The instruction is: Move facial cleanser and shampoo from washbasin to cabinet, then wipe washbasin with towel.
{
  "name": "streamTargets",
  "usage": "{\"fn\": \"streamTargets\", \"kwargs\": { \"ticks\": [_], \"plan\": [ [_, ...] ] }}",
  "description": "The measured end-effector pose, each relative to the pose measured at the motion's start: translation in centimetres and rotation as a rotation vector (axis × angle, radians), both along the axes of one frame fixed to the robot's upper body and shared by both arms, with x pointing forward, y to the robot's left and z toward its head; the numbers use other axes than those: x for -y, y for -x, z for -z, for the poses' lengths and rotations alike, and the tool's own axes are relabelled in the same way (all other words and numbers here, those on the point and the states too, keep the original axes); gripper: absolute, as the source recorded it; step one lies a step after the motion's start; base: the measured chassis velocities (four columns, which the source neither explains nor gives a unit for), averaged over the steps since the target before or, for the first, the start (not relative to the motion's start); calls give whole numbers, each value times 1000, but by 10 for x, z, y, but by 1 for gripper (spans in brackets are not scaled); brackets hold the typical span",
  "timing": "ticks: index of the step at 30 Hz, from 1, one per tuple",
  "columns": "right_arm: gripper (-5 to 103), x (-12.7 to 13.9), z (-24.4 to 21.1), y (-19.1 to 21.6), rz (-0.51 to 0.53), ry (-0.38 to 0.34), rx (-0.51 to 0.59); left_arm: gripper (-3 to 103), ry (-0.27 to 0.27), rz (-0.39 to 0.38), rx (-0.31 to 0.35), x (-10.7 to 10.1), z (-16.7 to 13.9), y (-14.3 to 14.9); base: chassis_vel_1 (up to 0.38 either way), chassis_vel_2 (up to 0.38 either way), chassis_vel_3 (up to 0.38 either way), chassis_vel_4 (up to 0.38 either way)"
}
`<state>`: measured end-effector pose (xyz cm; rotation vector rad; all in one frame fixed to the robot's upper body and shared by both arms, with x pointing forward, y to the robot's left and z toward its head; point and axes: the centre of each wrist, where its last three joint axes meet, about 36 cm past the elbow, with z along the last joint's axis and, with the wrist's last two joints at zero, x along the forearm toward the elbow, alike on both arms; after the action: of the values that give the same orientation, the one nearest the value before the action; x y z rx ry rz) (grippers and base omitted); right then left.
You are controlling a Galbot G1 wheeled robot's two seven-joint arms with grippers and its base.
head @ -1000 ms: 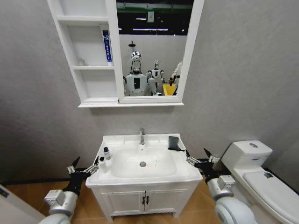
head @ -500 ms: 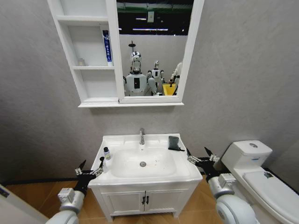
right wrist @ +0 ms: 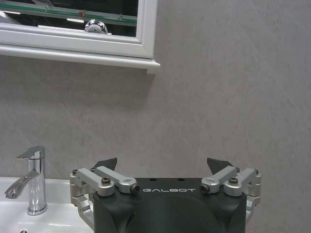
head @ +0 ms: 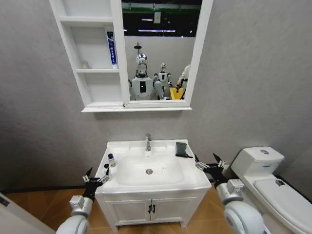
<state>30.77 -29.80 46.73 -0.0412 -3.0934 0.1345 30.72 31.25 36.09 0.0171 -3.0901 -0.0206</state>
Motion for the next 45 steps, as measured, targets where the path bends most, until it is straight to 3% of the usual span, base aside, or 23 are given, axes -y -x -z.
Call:
{"fn": "streamTargets", "kwargs": {
  "ticks": [12, 26, 42, 45],
  "plan": [
    [100, -3, 12, -4, 26, -16, -11, 100, 1, 82, -72, 7, 18, 2, 0, 0, 0, 0],
    [100, 4, 12, -4, 42, 0, -10, 100, -24, 60, -110, -8, 38, -22, 0, 0, 0, 0],
    [100, -2, 19, 1, 73, -8, -15, 103, -11, 45, -123, -17, 47, -40, 0, 0, 0, 0],
    [100, -3, 19, 2, 73, -7, -15, 99, -2, 41, -122, -16, 49, -42, 0, 0, 0, 0]
  ]
}}
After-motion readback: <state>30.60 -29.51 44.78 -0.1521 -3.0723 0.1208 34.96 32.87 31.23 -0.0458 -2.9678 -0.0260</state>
